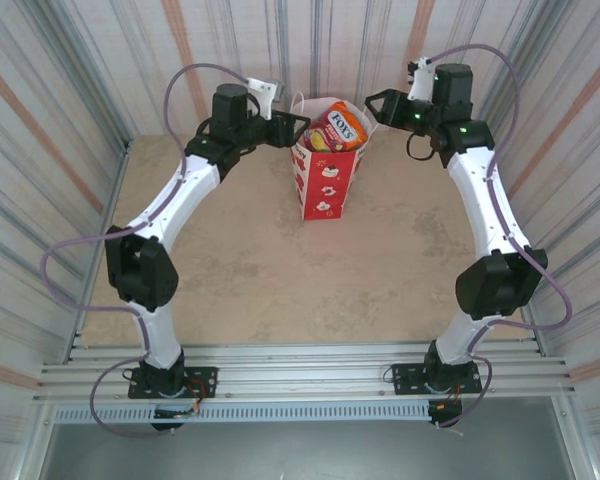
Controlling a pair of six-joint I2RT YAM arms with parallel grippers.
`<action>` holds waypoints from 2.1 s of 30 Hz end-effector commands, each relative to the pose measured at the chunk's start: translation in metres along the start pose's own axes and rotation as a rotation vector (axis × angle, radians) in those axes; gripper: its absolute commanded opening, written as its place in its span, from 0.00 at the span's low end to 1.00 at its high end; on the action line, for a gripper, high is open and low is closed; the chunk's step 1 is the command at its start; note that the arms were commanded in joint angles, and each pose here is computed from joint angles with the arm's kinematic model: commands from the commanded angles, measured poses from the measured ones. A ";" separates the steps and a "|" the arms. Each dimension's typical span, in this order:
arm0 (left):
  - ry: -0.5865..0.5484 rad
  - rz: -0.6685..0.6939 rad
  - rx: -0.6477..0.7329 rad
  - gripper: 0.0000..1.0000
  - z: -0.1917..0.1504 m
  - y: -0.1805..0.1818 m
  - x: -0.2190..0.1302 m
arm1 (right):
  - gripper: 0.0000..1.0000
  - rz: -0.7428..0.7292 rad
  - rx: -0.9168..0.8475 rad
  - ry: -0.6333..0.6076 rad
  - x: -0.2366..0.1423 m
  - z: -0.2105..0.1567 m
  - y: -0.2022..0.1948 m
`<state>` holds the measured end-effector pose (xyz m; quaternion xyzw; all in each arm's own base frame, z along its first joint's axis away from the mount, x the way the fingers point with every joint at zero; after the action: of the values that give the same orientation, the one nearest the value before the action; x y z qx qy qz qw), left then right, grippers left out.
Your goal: Place the snacks into the paper bag
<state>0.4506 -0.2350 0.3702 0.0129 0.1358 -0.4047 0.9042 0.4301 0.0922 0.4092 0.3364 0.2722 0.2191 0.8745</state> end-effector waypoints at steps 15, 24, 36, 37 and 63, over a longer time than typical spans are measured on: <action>-0.054 -0.109 -0.012 0.00 0.017 0.006 0.017 | 0.69 0.095 0.120 0.031 0.001 0.020 -0.040; -0.053 -0.137 -0.010 0.00 0.017 0.004 0.014 | 0.67 0.167 0.128 0.089 0.035 0.025 -0.036; -0.055 -0.141 0.006 0.00 0.023 0.001 0.004 | 0.08 0.203 0.162 0.116 0.057 0.025 -0.038; -0.056 -0.141 0.010 0.00 0.024 0.000 0.002 | 0.00 0.215 0.150 0.114 0.053 0.026 -0.033; 0.039 -0.130 0.047 0.00 -0.003 -0.060 -0.080 | 0.00 0.160 0.082 0.097 -0.023 -0.038 0.019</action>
<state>0.3718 -0.2225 0.3725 0.0209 0.1806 -0.4668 0.8655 0.4013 0.1093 0.3839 0.3979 0.3357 0.2811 0.8062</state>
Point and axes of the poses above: each hand's point on the last joint's axis, 136 mm out from that joint toward the fingers, its own x axis out along the fingers, its own y axis along the line the jaws close on, z = x × y, the point moved 8 cm from there along -x, back along the fingers, and after that the axes turned 14 degrees about x, right-handed, at the moved point
